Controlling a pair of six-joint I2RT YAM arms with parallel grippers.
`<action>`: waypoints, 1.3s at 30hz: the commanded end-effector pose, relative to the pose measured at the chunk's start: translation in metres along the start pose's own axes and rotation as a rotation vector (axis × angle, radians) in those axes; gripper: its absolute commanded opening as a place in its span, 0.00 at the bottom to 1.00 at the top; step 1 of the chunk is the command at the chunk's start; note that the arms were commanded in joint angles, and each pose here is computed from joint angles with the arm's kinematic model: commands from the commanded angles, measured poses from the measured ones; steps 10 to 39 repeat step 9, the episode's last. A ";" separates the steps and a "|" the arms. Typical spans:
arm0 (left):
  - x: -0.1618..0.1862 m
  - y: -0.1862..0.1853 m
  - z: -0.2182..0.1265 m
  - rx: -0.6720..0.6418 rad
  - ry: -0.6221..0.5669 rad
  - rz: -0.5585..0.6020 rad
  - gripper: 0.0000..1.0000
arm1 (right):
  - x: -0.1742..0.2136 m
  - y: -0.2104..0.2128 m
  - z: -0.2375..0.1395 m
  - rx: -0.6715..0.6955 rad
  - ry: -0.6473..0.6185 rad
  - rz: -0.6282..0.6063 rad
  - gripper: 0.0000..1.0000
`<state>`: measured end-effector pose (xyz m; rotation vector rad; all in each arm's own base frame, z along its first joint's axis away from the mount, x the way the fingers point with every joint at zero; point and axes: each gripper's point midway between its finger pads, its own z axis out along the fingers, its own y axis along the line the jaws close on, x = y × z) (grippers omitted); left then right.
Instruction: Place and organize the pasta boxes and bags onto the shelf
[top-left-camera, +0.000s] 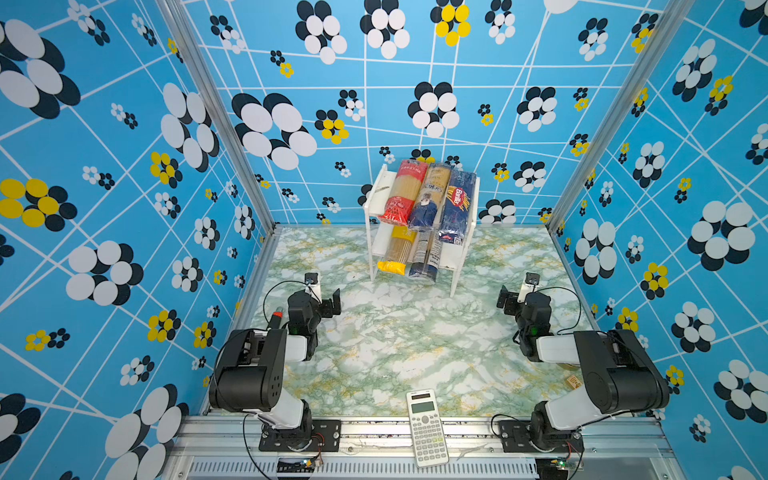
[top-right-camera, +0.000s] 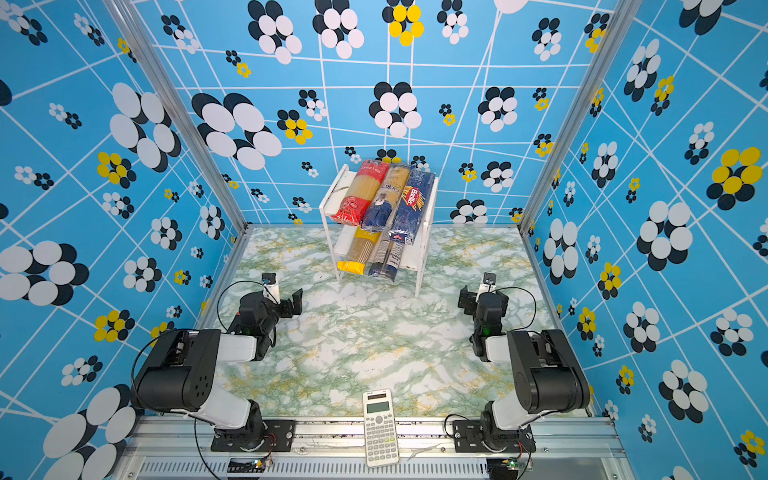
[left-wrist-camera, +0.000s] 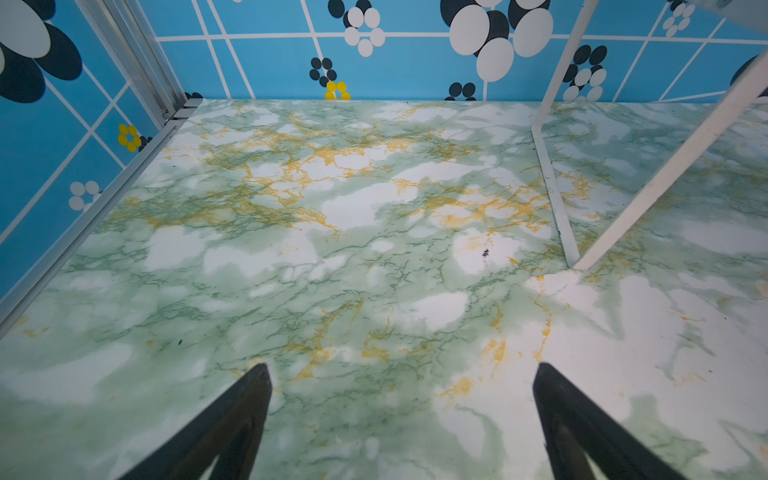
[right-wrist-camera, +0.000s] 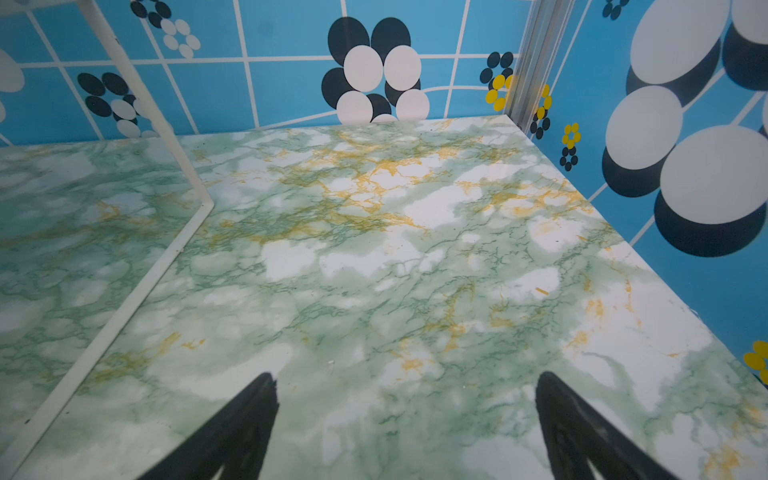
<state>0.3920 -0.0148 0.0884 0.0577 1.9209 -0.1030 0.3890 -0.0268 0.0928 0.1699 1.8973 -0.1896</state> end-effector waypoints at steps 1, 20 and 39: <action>-0.009 0.000 0.004 -0.007 -0.014 0.013 0.99 | -0.003 0.000 0.002 0.014 -0.007 -0.007 0.99; -0.009 0.000 0.003 -0.007 -0.014 0.013 0.99 | -0.004 0.000 0.002 0.016 -0.008 -0.006 0.99; -0.009 0.000 0.003 -0.007 -0.014 0.013 0.99 | -0.004 0.000 0.002 0.016 -0.008 -0.006 0.99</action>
